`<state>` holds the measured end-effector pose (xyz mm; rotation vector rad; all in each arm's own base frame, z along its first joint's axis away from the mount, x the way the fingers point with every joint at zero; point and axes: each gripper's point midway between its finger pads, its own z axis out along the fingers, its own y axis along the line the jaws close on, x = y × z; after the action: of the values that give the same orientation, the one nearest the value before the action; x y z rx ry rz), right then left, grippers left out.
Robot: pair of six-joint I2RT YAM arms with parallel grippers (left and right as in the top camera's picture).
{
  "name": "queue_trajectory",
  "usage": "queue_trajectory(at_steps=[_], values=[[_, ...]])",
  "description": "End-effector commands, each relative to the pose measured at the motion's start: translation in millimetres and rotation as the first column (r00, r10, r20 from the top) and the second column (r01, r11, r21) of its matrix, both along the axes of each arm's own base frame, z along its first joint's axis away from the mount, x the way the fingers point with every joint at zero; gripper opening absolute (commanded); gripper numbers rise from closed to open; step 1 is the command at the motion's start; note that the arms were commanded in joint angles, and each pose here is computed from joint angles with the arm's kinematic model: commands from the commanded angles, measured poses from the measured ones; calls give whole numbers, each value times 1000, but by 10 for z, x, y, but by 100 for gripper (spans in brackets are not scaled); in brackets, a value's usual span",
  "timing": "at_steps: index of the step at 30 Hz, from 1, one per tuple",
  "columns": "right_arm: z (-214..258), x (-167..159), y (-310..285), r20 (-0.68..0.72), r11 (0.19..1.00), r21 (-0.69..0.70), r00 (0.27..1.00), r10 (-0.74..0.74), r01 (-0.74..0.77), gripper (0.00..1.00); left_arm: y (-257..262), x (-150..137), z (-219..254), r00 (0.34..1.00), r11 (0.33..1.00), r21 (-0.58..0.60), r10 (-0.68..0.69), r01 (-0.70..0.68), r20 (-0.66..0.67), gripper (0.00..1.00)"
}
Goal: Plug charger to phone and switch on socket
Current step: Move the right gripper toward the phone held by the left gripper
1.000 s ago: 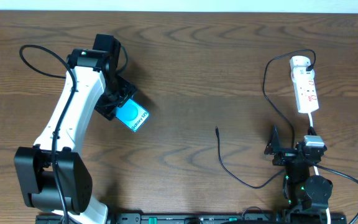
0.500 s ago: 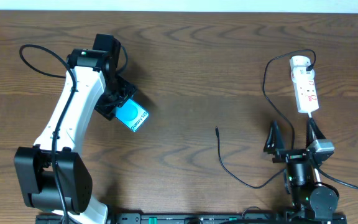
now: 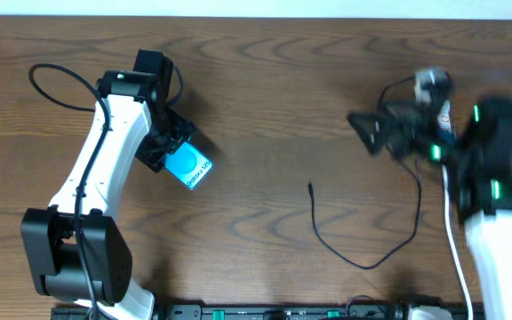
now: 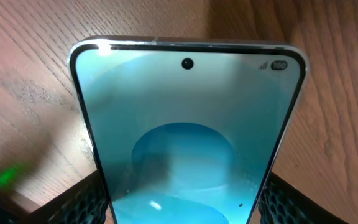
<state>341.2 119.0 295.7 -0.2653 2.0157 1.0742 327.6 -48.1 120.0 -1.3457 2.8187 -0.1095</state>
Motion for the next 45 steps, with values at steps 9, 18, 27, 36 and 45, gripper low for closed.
queue_trajectory(at_steps=[9,18,27,36,45], values=[[-700,942,595,-419,848,503,812,407,-166,99,16,8,8,997,997,7,72,-72,2,7],[-1179,569,1718,-472,817,487,695,543,-308,95,32,51,11,971,971,-7,238,-238,8,7],[-1210,280,2157,-448,796,458,671,591,-395,95,77,127,19,936,935,-49,352,-350,16,7],[-1239,200,2235,-451,791,454,660,601,-411,94,-44,132,64,893,871,-198,443,-449,-73,7],[-1286,44,2478,-447,792,427,659,605,-437,94,-216,125,117,898,850,-290,423,-440,-121,7]])
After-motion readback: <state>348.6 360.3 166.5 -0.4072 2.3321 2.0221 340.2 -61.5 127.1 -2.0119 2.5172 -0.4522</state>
